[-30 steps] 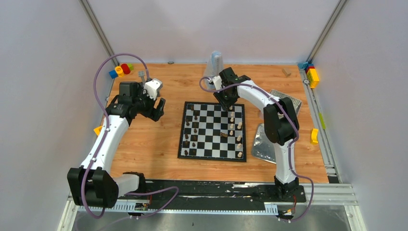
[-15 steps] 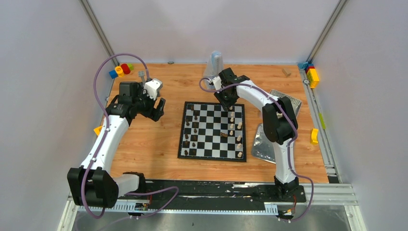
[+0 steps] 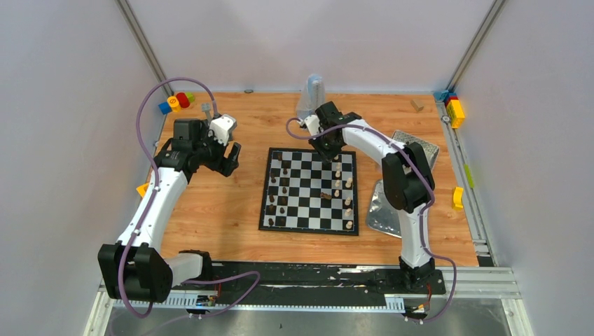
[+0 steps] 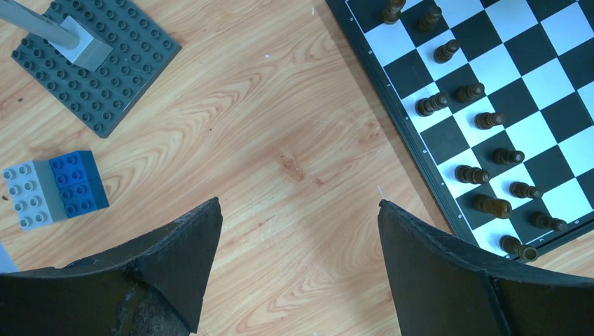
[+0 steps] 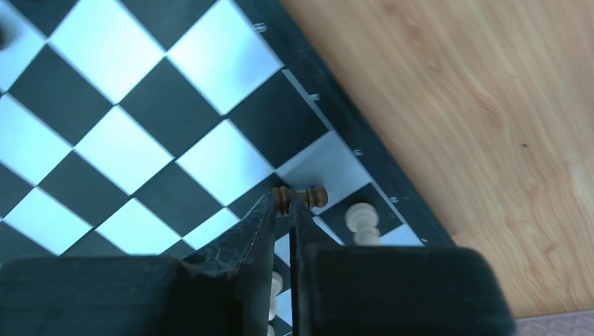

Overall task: Set up the chess pieces on the board
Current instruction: Pick up the chess piece from the chessboard.

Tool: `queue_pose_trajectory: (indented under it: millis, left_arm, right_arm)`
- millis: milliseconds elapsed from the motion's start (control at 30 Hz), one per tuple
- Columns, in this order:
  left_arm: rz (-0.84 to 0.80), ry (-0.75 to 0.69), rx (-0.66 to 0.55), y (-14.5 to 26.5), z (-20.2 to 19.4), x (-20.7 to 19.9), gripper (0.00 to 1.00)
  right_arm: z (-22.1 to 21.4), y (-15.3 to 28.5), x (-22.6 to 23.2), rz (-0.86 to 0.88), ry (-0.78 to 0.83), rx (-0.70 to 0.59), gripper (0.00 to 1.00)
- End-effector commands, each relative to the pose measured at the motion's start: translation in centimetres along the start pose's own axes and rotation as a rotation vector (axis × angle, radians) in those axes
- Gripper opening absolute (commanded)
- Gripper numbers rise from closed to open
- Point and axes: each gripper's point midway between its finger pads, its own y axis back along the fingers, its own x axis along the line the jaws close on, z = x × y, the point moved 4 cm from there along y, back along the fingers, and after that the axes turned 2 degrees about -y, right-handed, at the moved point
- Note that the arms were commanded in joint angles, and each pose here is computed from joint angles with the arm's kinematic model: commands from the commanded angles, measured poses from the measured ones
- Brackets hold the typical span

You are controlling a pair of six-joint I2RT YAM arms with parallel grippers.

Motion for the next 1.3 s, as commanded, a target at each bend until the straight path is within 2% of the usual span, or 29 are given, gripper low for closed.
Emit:
queue_pose_trajectory:
  millis: [0,233,500,733,900,1267]
  left_arm:
    - [0.006,-0.013,-0.037,0.2,0.6,0.2,0.90]
    - [0.004,-0.011,-0.034,0.2,0.6,0.2,0.90]
    - [0.000,-0.010,-0.031,0.1,0.6,0.2,0.90]
    - [0.001,-0.010,-0.031,0.2,0.6,0.2,0.90]
    - [0.000,-0.010,-0.028,0.1,0.5,0.2,0.90]
    - [0.006,-0.010,-0.025,0.2,0.4,0.2,0.90]
  right_arm:
    - [-0.1,1.3,3.4,0.095,0.109,-0.022,0.08]
    - [-0.4,2.5,5.2,0.144,0.169,-0.047,0.09]
    - [0.3,3.4,4.4,0.064,0.120,-0.068,0.32]
    - [0.6,3.1,4.3,0.049,0.043,-0.066,0.40]
    - [0.5,2.7,5.0,0.094,0.007,-0.060,0.51]
    - [0.1,1.5,5.7,0.143,-0.027,-0.030,0.51]
